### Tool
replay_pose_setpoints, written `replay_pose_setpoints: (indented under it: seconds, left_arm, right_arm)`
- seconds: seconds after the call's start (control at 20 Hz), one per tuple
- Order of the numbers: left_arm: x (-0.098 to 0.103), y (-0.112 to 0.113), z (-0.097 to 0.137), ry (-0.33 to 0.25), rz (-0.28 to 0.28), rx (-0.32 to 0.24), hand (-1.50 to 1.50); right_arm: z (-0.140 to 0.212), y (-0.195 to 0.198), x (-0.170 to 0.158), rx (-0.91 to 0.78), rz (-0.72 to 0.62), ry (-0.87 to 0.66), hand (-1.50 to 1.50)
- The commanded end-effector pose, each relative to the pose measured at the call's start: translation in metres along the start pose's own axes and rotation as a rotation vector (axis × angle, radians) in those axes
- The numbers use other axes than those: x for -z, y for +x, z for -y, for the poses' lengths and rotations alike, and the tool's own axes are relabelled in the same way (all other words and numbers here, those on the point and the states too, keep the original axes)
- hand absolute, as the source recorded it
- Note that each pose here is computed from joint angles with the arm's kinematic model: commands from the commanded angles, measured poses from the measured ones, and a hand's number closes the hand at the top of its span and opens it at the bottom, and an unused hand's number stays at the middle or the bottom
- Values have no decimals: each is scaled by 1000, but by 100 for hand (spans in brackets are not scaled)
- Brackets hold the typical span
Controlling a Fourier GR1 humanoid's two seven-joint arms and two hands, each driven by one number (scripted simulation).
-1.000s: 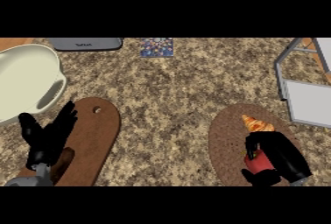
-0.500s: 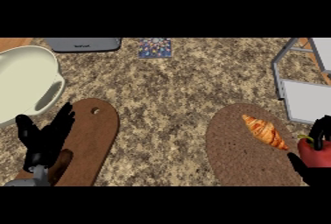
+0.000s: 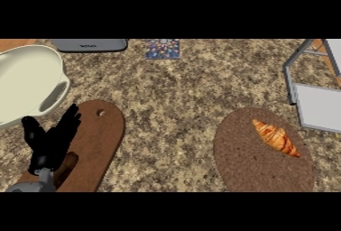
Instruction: Pick the bell pepper from the placemat and place it in the tiered shelf
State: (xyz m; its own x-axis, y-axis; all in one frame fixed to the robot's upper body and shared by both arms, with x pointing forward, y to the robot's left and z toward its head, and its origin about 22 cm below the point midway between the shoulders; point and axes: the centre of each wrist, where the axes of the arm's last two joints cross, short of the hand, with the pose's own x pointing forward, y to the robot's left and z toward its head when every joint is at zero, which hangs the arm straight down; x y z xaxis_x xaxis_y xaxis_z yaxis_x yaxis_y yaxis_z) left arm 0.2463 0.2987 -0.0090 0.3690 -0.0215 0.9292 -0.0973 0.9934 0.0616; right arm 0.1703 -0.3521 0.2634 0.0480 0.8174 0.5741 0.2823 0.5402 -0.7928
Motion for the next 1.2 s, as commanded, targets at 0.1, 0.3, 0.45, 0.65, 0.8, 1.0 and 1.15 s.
replay_pose_setpoints:
  seconds: [0.1, 0.3, 0.45, 0.65, 0.8, 1.0, 1.15]
  left_arm:
    - [-2, -20, 5, 6, -103, -9, 0]
    - [6, -16, 8, -32, -75, 6, 0]
    - [6, -21, 13, -36, -91, -4, 0]
    - [4, -16, 13, -26, -73, 1, 0]
    - [13, -22, 8, -24, -78, 17, 0]
    - [14, -7, 0, -32, -77, 11, 0]
    - [14, -6, 13, -50, -65, -20, 0]
  right_arm:
    - [81, 9, 24, 46, -44, -78, 150]
    - [111, 26, 42, 72, -85, -131, 150]
    - [117, -1, 74, 70, -129, -139, 150]
    - [143, 0, 89, 43, -119, -157, 150]
    - [140, -9, 105, 29, -122, -115, 150]
    - [117, -38, 129, 26, -111, -42, 150]
    - [111, -38, 140, -47, -89, -29, 150]
